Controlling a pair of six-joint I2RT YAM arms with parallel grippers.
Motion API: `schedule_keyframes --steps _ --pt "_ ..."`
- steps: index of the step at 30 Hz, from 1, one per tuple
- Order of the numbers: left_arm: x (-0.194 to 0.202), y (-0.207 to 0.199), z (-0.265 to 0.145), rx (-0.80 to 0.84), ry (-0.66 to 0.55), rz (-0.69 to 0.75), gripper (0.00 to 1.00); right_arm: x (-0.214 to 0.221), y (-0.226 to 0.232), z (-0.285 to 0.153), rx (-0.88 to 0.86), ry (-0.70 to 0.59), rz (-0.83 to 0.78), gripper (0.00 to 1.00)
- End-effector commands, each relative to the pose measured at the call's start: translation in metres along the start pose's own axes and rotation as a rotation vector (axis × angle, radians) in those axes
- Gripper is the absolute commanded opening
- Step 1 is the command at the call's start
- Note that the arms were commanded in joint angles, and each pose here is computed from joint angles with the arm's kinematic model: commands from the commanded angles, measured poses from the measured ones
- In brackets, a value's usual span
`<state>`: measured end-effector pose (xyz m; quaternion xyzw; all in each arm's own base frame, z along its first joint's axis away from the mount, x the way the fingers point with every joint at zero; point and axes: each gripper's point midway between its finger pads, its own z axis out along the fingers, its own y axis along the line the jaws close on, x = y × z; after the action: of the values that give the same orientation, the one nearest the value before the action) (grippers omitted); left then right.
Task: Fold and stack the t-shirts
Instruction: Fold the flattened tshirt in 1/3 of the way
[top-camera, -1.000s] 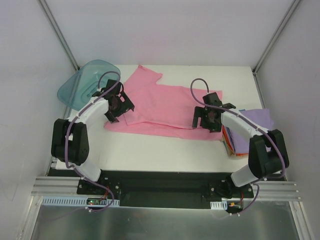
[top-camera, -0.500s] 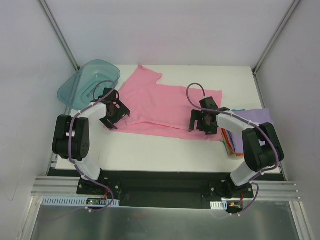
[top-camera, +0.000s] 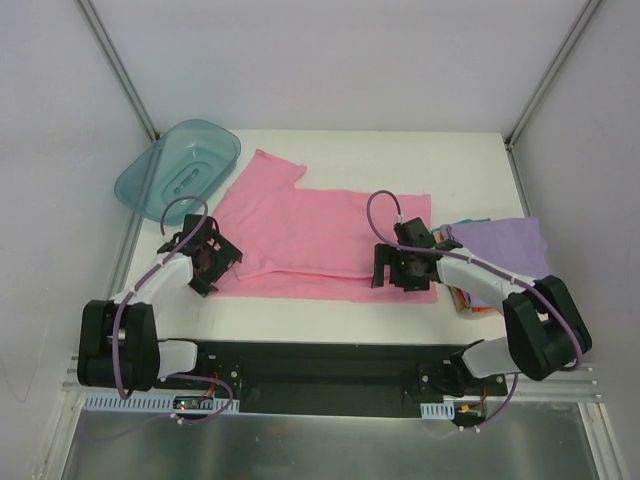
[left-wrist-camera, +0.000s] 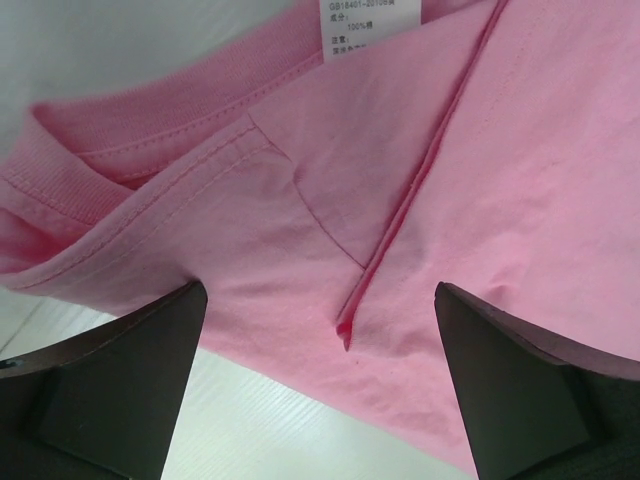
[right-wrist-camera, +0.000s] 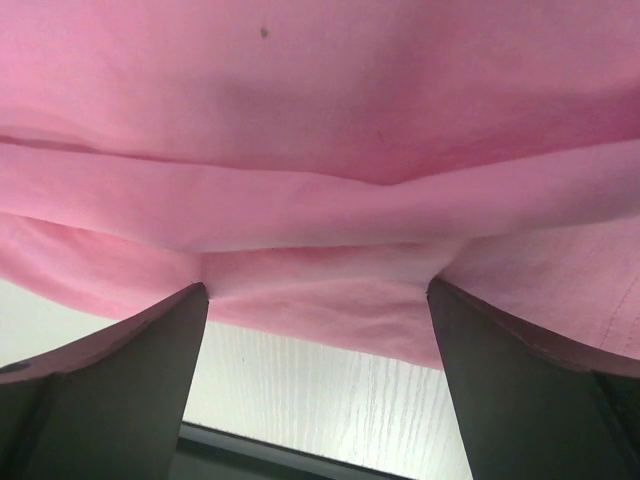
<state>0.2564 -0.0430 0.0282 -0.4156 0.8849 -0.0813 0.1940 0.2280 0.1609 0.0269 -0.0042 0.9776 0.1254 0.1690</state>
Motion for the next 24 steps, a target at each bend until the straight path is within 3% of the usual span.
schedule_keyframes --steps 1,6,9,14,18,22,24 --pt "0.004 0.042 -0.012 -0.110 -0.044 -0.025 0.99 0.035 0.003 -0.009 -0.018 0.070 0.008 0.96" --pt "0.013 0.058 -0.023 -0.109 -0.055 -0.026 0.99 0.047 0.012 -0.018 -0.045 0.064 -0.026 0.96" --pt "0.020 0.035 -0.037 0.019 -0.009 -0.007 0.99 0.034 0.010 -0.032 -0.008 0.011 -0.066 0.96" --pt "0.022 0.002 -0.064 0.205 0.017 0.016 0.99 -0.016 0.003 -0.070 0.084 -0.194 -0.101 0.96" --pt "0.020 -0.001 -0.064 0.213 0.011 0.009 0.98 -0.038 -0.025 -0.099 0.244 -0.332 -0.059 0.96" --pt "0.025 -0.006 -0.049 0.198 0.072 0.020 0.77 -0.054 -0.049 -0.133 0.368 -0.467 -0.019 0.96" --pt "0.025 -0.010 -0.044 0.193 0.092 0.026 0.61 -0.054 -0.054 -0.143 0.378 -0.495 -0.012 0.96"
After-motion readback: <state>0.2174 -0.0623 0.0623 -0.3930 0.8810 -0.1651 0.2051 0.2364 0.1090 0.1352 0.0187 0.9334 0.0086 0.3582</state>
